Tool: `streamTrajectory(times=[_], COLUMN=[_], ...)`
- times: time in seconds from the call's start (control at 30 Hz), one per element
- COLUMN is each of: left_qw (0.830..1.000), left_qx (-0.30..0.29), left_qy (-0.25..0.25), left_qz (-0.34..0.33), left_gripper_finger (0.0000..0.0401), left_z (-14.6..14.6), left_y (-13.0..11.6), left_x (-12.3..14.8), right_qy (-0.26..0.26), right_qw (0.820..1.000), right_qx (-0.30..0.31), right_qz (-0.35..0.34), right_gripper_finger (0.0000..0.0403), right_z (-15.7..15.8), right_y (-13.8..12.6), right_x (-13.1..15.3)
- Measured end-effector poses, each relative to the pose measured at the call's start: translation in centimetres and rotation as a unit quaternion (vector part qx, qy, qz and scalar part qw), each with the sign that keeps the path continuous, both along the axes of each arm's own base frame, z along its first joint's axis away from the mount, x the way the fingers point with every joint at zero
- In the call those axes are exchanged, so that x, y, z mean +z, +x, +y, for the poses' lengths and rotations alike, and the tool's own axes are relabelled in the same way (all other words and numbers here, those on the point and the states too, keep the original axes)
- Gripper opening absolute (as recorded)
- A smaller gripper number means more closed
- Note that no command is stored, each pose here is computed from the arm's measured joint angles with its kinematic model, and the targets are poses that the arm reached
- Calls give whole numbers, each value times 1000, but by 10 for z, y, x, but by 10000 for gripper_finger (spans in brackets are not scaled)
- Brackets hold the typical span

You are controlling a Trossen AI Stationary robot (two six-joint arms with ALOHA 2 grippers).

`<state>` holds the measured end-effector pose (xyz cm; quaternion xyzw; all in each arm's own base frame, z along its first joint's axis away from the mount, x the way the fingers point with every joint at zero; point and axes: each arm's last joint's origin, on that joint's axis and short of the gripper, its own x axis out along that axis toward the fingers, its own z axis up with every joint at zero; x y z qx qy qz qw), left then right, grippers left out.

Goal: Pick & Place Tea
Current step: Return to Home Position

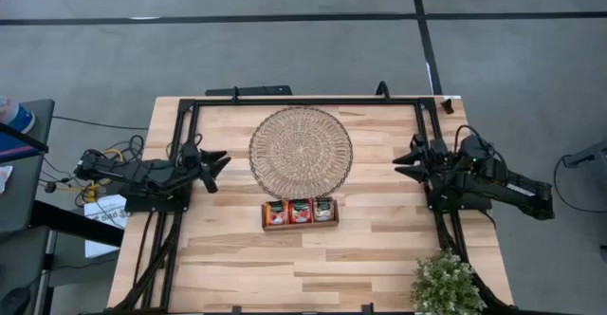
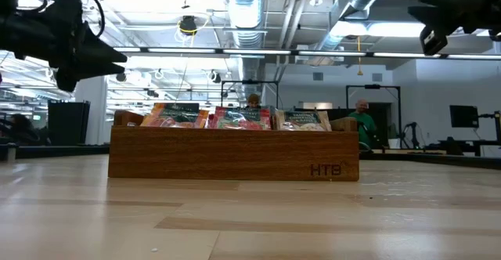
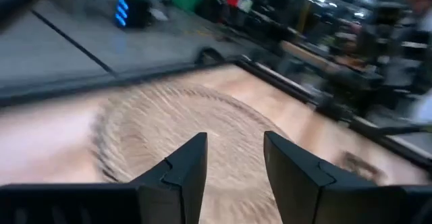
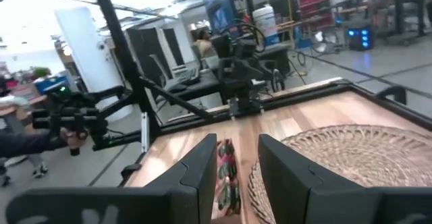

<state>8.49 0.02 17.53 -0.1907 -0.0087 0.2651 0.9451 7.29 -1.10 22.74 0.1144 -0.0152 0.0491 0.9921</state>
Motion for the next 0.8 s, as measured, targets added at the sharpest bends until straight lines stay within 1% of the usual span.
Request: streamTrajectory(times=[0.1,0.17,0.2,0.33,0.43,0.5,0.57,0.63,0.7,0.8], left_qw=[998,996,995,995,996,997,998,999,999,999], left_qx=[-52,-89,-94,-94,-86,-74,-54,-37,-33,-28], left_qy=[-29,-26,-25,-15,-8,5,19,23,24,26], left_qz=[-15,-11,-8,5,13,19,26,29,29,30], left_gripper_finger=[138,138,138,138,138,138,138,138,138,138], left_z=[-3,-5,-5,-6,-5,-4,-3,-2,-2,-2], left_y=[2,3,4,5,4,4,4,3,3,3], left_x=[-1,-1,-1,-3,-4,-4,-4,-4,-4,-5], right_qy=[-13,-17,-19,-11,19,27,26,13,6,13], right_qw=[1000,999,999,999,1000,999,998,995,993,989], right_qx=[16,16,16,21,14,-10,-57,-95,-116,-137], right_qz=[-18,-28,-32,-30,-4,14,20,22,24,48], right_gripper_finger=[102,102,102,102,102,102,102,102,102,102], right_z=[0,-1,-1,-3,-5,-8,-11,-15,-18,-21], right_y=[2,5,6,13,15,15,15,14,13,12], right_x=[-2,-6,-9,-25,-36,-40,-41,-42,-42,-47])
